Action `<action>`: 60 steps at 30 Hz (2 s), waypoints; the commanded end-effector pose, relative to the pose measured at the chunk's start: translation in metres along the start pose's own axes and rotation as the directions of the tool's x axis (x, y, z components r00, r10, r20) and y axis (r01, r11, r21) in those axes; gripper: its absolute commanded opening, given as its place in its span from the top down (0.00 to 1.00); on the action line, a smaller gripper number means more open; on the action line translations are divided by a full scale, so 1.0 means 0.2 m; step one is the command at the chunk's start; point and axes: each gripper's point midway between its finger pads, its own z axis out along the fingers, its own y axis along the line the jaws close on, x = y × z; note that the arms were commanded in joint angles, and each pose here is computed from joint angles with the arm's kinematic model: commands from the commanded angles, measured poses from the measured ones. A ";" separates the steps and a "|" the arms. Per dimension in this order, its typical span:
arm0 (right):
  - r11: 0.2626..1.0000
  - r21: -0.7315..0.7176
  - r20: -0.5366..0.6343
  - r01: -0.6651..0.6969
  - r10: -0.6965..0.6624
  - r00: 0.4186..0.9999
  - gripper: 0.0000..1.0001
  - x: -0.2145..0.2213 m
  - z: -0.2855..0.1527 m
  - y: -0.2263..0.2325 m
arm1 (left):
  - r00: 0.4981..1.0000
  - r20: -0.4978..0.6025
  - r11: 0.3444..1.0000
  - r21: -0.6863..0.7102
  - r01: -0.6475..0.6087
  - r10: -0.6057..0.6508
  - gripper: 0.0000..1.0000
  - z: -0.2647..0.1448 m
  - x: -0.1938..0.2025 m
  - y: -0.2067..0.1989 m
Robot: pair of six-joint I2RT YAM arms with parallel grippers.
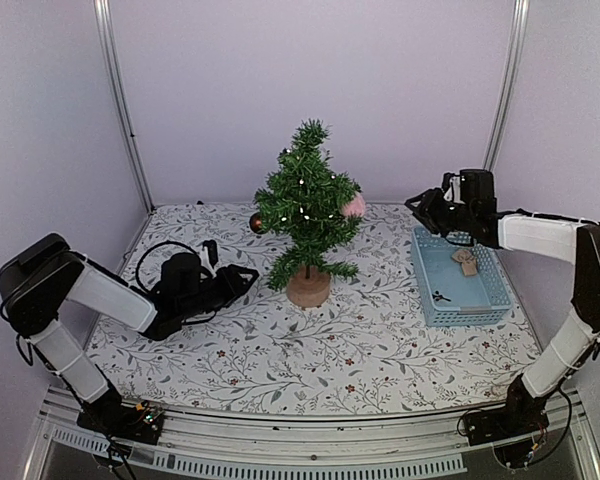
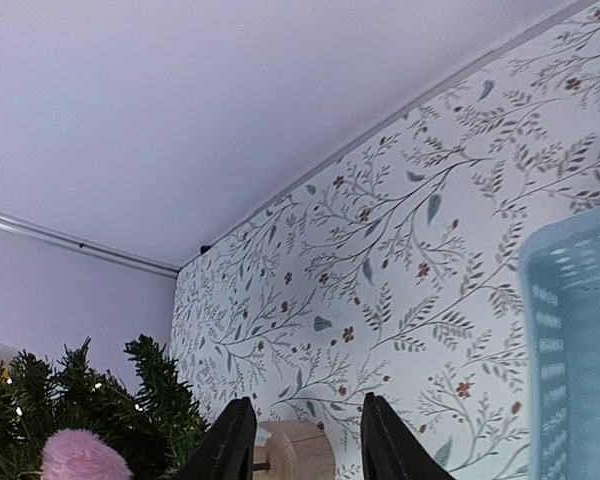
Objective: Decorate the small christmas tree
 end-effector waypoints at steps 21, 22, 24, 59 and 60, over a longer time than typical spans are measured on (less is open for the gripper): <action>0.585 0.722 -0.285 0.369 -0.234 0.930 0.61 -0.30 -0.38 -1.12 | 0.985 0.026 0.984 -0.056 -0.169 0.171 0.50 -0.02 -0.25 -0.06; 0.576 0.724 -0.298 0.379 -0.234 0.925 0.61 -0.29 -0.37 -1.14 | 0.985 0.025 0.984 -0.055 -0.172 0.173 0.50 -0.02 -0.25 -0.06; 0.572 0.717 -0.330 0.398 -0.225 0.917 0.62 -0.26 -0.33 -1.19 | 0.983 0.023 0.982 -0.054 -0.178 0.180 0.50 -0.02 -0.25 -0.07; 0.951 -0.058 -0.446 0.302 -0.296 0.845 1.00 0.18 -0.58 0.03 | 0.717 0.157 0.717 0.068 -0.694 0.679 0.31 -0.54 -0.48 -0.50; 0.947 -0.106 -0.465 0.304 -0.317 0.826 1.00 0.22 -0.61 0.09 | 0.693 0.168 0.689 0.088 -0.719 0.701 0.31 -0.57 -0.47 -0.53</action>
